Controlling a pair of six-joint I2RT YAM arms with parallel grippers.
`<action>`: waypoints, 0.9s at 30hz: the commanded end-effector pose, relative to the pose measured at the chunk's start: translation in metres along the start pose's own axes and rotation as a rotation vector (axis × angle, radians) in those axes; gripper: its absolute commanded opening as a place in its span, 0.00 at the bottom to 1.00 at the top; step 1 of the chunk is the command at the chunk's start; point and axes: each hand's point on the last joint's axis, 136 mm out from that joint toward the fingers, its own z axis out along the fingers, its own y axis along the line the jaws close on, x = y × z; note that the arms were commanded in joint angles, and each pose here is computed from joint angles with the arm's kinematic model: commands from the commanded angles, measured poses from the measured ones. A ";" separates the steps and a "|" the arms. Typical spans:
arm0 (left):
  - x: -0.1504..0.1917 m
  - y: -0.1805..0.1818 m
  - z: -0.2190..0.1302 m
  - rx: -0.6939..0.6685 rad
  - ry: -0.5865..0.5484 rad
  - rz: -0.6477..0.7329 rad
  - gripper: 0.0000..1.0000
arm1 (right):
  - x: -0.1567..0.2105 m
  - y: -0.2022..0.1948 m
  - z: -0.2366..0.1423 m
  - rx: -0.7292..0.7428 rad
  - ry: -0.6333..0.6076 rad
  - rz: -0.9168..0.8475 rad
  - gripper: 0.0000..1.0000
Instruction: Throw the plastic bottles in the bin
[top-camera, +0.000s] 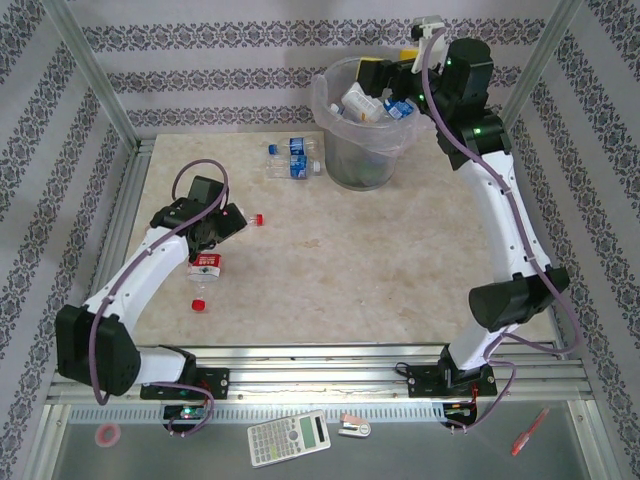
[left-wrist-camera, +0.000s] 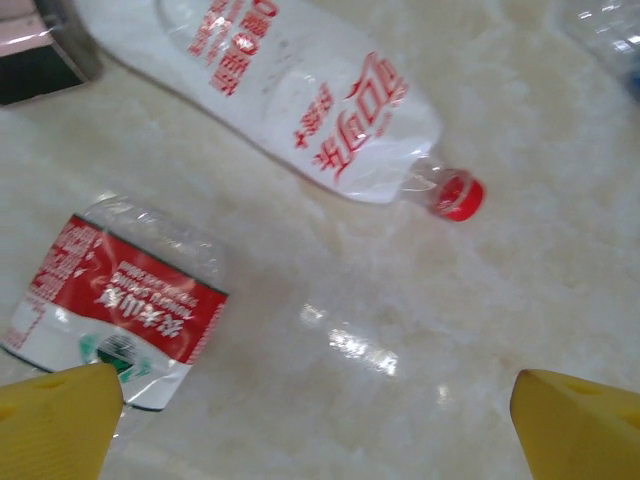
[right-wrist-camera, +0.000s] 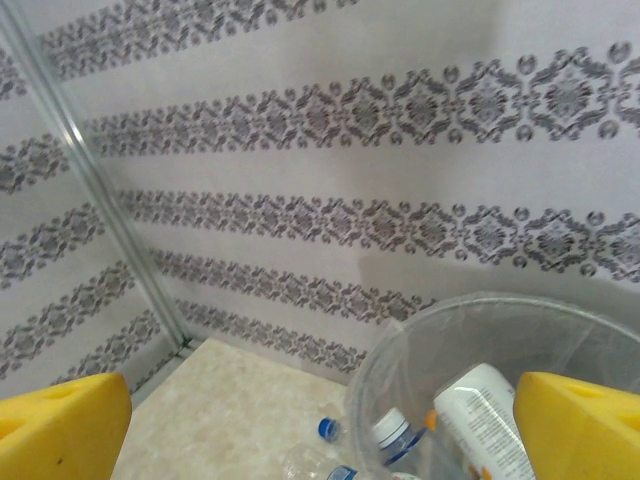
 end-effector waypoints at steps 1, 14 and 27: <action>0.014 0.026 -0.004 -0.111 0.110 0.052 1.00 | -0.003 0.020 -0.016 -0.056 0.000 -0.056 0.98; 0.043 0.068 0.025 -0.331 0.285 0.240 1.00 | 0.006 0.023 -0.017 -0.068 0.030 -0.024 0.98; 0.049 0.080 0.062 -0.422 0.352 0.369 1.00 | 0.013 0.025 -0.019 -0.076 0.047 -0.021 0.98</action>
